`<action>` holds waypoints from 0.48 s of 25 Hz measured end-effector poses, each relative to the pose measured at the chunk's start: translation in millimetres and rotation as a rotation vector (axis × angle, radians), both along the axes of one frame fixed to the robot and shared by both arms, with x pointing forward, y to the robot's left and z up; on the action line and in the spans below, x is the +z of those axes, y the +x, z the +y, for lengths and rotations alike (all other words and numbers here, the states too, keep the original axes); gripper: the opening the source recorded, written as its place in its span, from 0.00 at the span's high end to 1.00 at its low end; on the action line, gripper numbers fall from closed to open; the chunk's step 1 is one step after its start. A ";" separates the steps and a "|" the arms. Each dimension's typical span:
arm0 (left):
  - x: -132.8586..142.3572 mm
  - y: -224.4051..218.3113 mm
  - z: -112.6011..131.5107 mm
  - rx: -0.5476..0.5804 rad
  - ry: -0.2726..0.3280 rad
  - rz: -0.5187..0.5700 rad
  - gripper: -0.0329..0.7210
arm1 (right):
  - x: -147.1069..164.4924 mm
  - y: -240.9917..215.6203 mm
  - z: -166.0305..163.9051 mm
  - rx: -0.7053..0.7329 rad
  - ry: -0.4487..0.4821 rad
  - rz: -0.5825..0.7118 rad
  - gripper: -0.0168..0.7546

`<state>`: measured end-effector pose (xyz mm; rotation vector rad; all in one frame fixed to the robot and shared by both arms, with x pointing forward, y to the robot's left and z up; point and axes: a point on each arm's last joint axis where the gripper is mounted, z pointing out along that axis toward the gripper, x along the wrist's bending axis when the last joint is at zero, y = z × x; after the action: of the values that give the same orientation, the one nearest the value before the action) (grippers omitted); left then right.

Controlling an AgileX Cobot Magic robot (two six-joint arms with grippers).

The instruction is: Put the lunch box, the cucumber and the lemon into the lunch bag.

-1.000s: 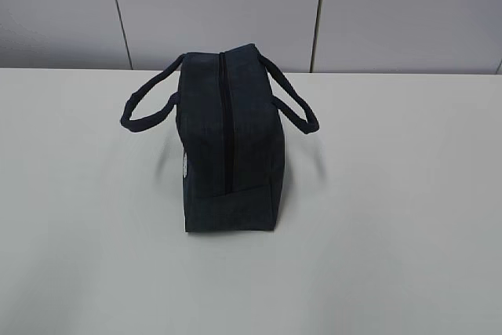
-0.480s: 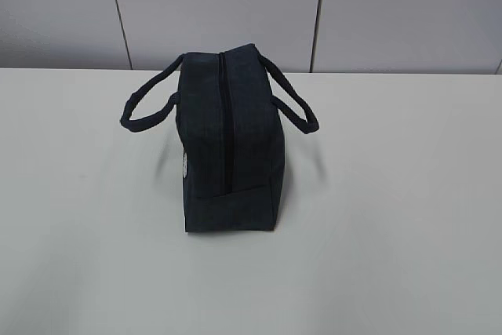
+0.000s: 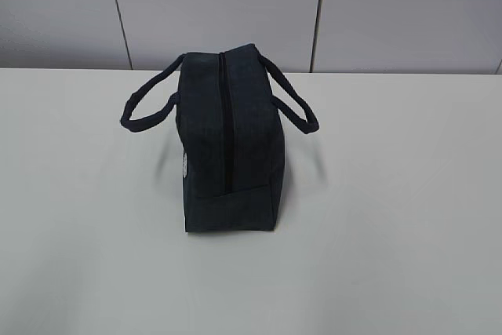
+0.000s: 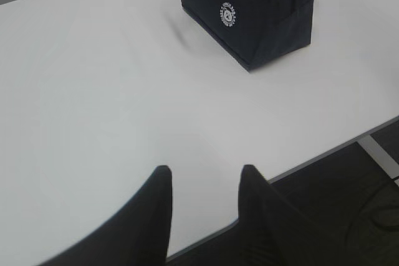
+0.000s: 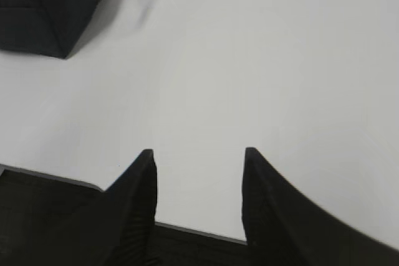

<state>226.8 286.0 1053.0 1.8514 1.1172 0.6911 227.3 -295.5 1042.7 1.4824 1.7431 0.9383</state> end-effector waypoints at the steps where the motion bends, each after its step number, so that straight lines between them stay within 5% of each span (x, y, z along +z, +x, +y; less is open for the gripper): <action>1: 0.0 0.0 0.0 0.000 0.000 0.000 0.64 | 0.0 0.1 0.2 -0.021 0.000 0.000 0.54; 12: 0.1 1.2 -0.9 0.077 0.000 -0.001 0.64 | 0.1 1.0 1.8 -0.163 0.000 -0.002 0.54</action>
<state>228.0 285.2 1053.2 1.8148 1.1932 0.7361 228.3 -293.7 1042.8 1.5963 1.5938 0.8547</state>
